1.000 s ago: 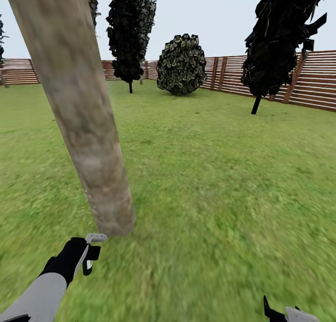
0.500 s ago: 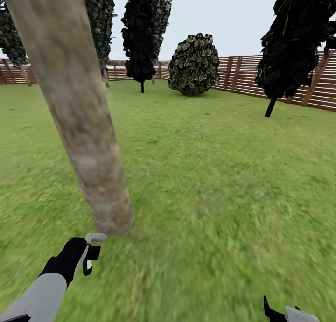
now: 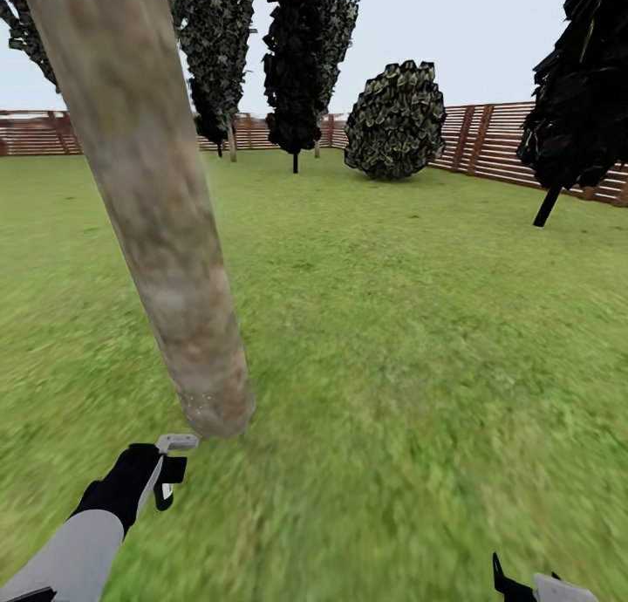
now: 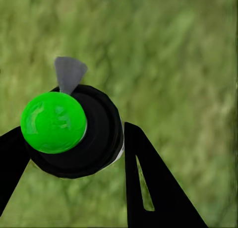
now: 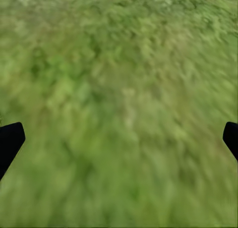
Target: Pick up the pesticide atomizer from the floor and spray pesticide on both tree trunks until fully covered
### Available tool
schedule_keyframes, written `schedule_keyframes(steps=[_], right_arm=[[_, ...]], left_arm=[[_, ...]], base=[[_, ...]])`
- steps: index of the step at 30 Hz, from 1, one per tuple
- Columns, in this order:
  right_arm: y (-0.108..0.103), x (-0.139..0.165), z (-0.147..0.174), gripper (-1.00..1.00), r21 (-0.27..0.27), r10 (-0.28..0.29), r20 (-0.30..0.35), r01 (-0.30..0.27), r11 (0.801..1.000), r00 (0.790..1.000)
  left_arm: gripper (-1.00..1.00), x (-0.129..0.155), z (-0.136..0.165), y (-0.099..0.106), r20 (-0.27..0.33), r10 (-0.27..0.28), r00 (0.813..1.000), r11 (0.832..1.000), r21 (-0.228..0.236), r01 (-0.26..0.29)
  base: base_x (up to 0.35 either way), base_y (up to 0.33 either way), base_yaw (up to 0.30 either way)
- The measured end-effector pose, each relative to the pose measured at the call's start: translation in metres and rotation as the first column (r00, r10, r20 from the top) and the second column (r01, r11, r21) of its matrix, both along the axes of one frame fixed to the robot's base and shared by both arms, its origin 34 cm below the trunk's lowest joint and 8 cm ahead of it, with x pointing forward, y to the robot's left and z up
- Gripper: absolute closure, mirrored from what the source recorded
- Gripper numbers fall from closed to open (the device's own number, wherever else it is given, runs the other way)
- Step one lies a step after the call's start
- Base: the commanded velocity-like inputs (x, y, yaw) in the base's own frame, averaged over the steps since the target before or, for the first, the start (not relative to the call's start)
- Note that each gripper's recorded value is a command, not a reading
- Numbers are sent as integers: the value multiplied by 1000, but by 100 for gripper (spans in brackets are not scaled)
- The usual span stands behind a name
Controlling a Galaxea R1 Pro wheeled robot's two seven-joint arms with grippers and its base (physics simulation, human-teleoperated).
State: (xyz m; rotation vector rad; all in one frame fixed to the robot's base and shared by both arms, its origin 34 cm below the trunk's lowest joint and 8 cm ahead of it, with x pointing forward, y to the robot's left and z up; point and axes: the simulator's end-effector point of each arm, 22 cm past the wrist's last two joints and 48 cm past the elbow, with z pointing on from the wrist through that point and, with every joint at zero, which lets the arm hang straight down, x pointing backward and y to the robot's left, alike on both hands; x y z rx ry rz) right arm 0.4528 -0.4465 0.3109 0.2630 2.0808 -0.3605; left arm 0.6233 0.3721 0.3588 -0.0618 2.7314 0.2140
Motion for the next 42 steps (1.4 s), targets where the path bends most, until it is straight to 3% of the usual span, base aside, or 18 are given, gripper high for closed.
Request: schedule_keyframes(steps=[9, 10, 11, 12, 13, 15, 16, 18, 21, 23, 25, 28, 31, 33, 34, 37, 39, 42], right_arm=[[-2, 0, 1, -100, -3, -2, 0, 2, 1000, 1000], [-2, 0, 1, -100, -3, -2, 0, 2, 1000, 1000], [-2, 0, 1, -100, -3, -2, 0, 2, 1000, 1000], [-2, 0, 1, -100, -3, -2, 0, 2, 1000, 1000], [-3, 0, 1, -100, -3, -2, 0, 2, 1000, 1000], [-3, 0, 1, -100, -4, -3, 0, 3, 1000, 1000], [-4, 0, 1, -100, -5, -4, 1, 4, 1000, 1000], [-5, 0, 1, -100, -6, -4, 1, 4, 1000, 1000], [-5, 0, 1, -100, -6, -4, 1, 4, 1000, 1000], [-5, 0, 1, -100, -6, -4, 1, 4, 1000, 1000], [-5, 0, 1, -100, -6, -4, 1, 4, 1000, 1000], [-5, -1, 1, -100, -6, -4, 0, 4, 1000, 1000], [-4, 0, 1, -100, -5, -2, 0, 2, 1000, 1000], [-3, 0, 1, -100, -5, -2, 0, 2, 1000, 1000], [-3, 0, 1, -100, -4, -2, 0, 2, 1000, 1000], [-3, 0, 1, -100, -4, -2, 0, 2, 1000, 1000], [-4, 0, 1, -100, -4, -2, 0, 2, 1000, 1000], [-3, 0, 1, -100, -4, -2, 0, 2, 1000, 1000]], left_arm=[[100, 47, 41, -8, 144, -29, 989, 1000, 3, 29], [100, 49, 44, -2, 148, -31, 988, 999, 14, 30], [100, 52, 53, 17, 157, -27, 987, 999, 40, 21], [100, 58, 59, 22, 169, -27, 985, 999, 35, 22], [100, 65, 60, -3, 175, -72, 982, 997, -14, 75], [100, 69, 58, -45, 167, -163, 972, 984, -42, 172], [100, 70, 58, -59, 165, -197, 967, 977, -46, 207], [100, 73, 62, -60, 168, -223, 960, 972, -33, 231], [100, 88, 84, -24, 191, -219, 957, 975, -4, 224], [100, 96, 99, -2, 206, -217, 954, 975, -9, 223], [100, 97, 101, -6, 209, -223, 952, 972, -24, 234], [100, 101, 97, -60, 217, -248, 944, 957, -96, 274], [100, 108, 106, -53, 229, -248, 941, 959, -80, 272], [100, 111, 120, -3, 227, -226, 947, 971, -30, 239], [100, 111, 124, 3, 225, -220, 949, 972, -35, 233], [100, 118, 139, 1, 244, -220, 944, 971, -38, 236], [100, 130, 155, -29, 284, -235, 930, 964, -56, 261], [100, 132, 163, -39, 276, -231, 933, 964, -63, 257]], base=[[44, -36, 84], [0, 0, 0], [0, 0, 0], [0, 0, 0], [0, 0, 0], [0, 0, 0], [0, 0, 0], [0, 0, 0], [0, 0, 0], [0, 0, 0], [0, 0, 0], [0, 0, 0], [0, 0, 0], [0, 0, 0], [-22, 5, 0], [-232, 54, 0], [-104, 24, 0], [-30, 7, 0]])
